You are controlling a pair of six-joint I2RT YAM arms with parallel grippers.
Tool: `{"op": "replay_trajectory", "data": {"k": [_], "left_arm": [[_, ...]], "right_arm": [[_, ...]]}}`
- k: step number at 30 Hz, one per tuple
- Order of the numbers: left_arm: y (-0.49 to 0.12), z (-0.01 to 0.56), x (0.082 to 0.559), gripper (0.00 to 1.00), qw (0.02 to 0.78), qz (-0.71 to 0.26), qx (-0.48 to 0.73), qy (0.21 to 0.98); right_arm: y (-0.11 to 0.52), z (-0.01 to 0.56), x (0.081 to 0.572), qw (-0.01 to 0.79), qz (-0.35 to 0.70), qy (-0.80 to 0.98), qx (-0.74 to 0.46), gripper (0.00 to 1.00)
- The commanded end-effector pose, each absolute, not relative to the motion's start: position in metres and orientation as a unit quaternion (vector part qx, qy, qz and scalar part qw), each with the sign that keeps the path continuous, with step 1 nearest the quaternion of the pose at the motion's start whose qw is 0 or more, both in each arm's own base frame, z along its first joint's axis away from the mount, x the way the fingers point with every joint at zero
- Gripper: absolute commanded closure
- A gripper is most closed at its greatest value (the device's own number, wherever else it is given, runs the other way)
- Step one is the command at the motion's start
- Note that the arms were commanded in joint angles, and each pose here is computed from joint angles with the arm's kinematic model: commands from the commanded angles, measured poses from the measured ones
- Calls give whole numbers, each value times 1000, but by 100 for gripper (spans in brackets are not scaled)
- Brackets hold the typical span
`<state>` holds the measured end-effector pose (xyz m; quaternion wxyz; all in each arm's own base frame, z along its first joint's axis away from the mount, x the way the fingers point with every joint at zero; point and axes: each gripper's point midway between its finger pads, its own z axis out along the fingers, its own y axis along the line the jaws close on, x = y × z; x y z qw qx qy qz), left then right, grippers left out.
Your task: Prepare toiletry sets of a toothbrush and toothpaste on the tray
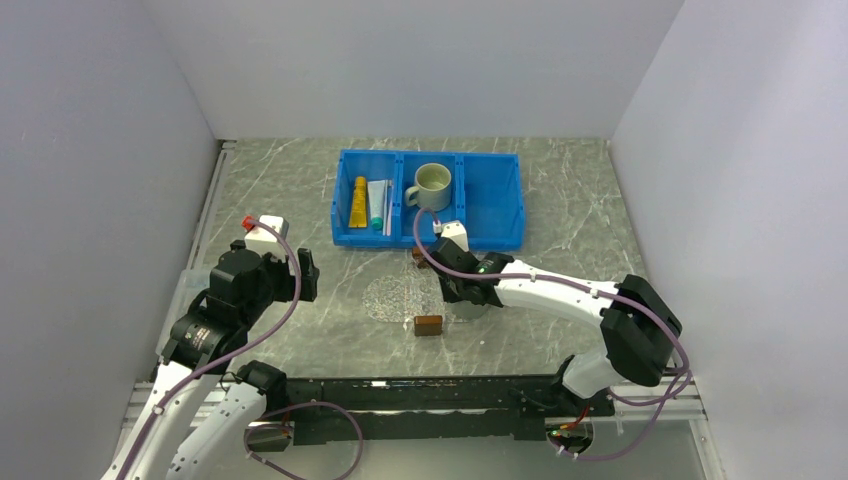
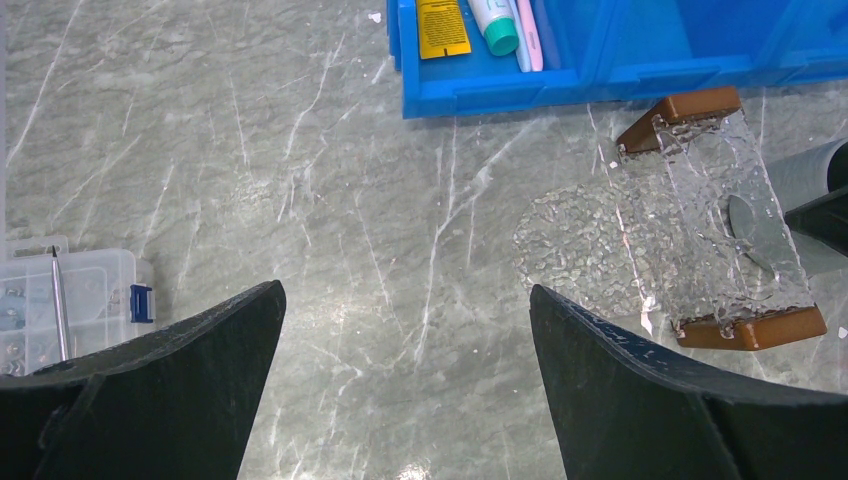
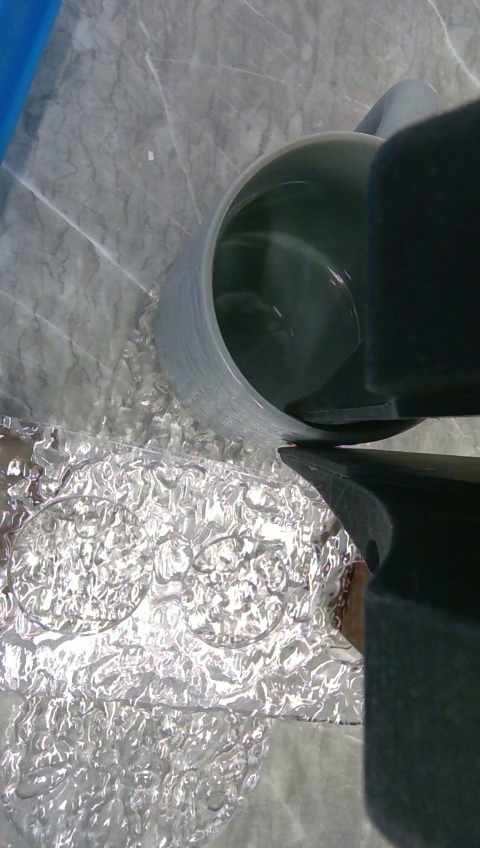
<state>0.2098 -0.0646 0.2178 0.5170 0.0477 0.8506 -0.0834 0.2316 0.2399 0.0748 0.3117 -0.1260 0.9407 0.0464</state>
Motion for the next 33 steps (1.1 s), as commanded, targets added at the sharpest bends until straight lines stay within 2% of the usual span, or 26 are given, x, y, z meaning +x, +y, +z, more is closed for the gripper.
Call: {"op": "replay_trajectory", "data": {"k": [1, 4, 12, 33], "left_arm": [[-66, 224, 212, 1, 525, -92, 43, 845], [-66, 225, 212, 1, 525, -92, 43, 845], [-66, 225, 212, 1, 526, -92, 43, 845], [-66, 225, 212, 1, 526, -91, 43, 845]], "right_arm": [[254, 99, 251, 360, 63, 925, -102, 98], [255, 100, 251, 361, 63, 925, -100, 89], [255, 105, 252, 365, 61, 924, -99, 82], [250, 129, 251, 377, 59, 919, -94, 70]]}}
